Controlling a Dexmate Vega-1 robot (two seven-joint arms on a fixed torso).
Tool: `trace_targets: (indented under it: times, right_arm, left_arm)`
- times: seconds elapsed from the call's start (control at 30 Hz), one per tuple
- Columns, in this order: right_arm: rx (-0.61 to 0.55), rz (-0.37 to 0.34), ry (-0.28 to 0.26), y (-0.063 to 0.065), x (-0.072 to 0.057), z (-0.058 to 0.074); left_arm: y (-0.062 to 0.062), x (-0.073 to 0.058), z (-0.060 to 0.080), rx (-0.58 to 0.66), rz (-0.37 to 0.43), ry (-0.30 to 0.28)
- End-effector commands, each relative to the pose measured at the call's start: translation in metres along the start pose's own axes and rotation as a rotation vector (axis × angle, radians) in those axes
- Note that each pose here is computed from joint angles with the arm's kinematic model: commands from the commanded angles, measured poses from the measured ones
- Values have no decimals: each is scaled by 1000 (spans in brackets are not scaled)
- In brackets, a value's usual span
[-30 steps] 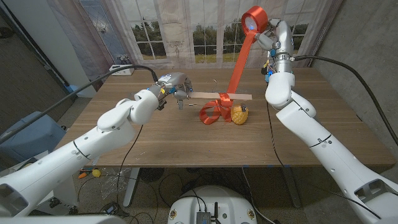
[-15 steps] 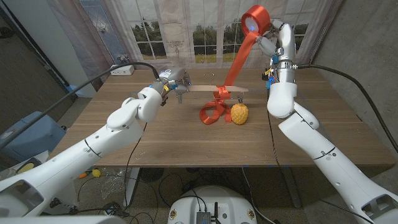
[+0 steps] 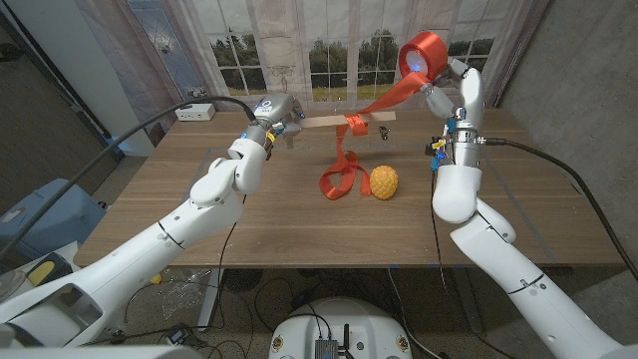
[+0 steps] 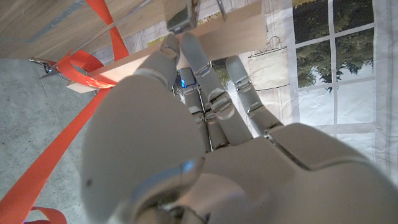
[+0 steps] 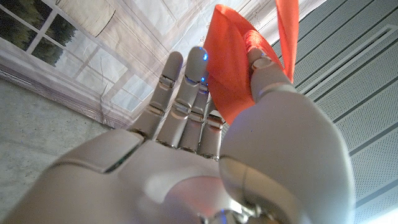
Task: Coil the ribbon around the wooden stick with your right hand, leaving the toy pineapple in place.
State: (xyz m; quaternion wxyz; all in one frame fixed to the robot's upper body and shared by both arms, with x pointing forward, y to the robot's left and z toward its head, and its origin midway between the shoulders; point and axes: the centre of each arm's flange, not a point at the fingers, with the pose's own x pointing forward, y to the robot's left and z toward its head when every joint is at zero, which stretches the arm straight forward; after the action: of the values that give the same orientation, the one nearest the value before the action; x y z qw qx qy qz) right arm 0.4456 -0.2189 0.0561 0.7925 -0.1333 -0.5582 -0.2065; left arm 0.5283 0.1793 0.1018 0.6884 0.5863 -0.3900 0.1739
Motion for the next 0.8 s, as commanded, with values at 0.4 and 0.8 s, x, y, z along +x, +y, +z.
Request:
trace_targets:
  times: [0.4, 0.8]
  right_arm:
    - [155, -39, 170, -11, -85, -50]
    - [194, -65, 271, -7, -114, -79]
  left_arm:
    - [21, 13, 21, -14, 195, 11]
    - [41, 13, 38, 9, 264, -26]
